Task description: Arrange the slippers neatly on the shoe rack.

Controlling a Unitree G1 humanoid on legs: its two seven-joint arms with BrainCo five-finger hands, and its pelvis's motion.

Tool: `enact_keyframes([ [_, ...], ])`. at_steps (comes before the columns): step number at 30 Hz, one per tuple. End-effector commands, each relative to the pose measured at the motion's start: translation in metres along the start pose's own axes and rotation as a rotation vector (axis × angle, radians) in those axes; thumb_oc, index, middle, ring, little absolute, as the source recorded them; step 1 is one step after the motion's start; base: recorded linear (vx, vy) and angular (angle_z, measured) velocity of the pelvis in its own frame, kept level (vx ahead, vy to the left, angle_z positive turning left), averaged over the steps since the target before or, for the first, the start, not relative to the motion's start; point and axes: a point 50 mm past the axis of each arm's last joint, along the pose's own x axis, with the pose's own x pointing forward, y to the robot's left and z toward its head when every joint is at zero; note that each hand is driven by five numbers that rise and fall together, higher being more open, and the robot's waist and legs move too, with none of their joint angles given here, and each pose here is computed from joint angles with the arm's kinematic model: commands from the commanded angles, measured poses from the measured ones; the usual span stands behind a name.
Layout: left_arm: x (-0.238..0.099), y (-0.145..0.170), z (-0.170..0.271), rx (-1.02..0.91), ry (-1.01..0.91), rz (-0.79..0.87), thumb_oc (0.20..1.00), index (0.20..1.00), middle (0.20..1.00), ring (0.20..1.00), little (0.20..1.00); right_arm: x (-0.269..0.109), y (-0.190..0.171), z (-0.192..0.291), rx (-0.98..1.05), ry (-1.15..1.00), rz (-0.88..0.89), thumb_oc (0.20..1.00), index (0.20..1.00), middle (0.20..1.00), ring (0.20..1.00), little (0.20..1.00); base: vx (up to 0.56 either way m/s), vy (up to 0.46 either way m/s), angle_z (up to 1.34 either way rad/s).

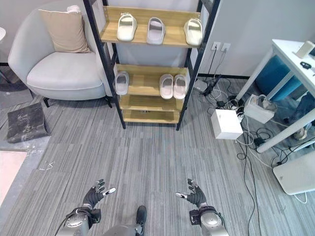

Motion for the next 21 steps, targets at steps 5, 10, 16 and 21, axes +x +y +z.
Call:
enact_keyframes([
  [5, 0.003, -0.016, 0.025, 0.037, -0.121, -0.069, 1.0, 1.0, 1.0, 1.0, 1.0, 0.002, -0.015, 0.022, -0.009, -0.1, -0.038, 1.0, 1.0, 1.0, 1.0, 1.0, 0.35, -0.016, 0.17],
  [10, 0.008, -0.019, 0.038, 0.064, -0.162, -0.082, 1.0, 1.0, 1.0, 1.0, 1.0, 0.001, -0.018, 0.021, -0.012, -0.098, -0.065, 1.0, 1.0, 1.0, 1.0, 1.0, 0.44, -0.139, 0.24],
  [16, 0.007, -0.02, 0.027, 0.043, -0.122, -0.072, 1.0, 1.0, 1.0, 1.0, 1.0, -0.002, -0.023, 0.015, -0.009, -0.08, -0.074, 1.0, 1.0, 1.0, 1.0, 1.0, 0.38, -0.129, 0.18],
  [21, 0.009, -0.024, 0.022, 0.015, -0.094, -0.072, 1.0, 1.0, 1.0, 1.0, 1.0, -0.003, -0.029, 0.012, -0.009, -0.072, -0.072, 1.0, 1.0, 1.0, 1.0, 1.0, 0.27, -0.158, 0.06],
])
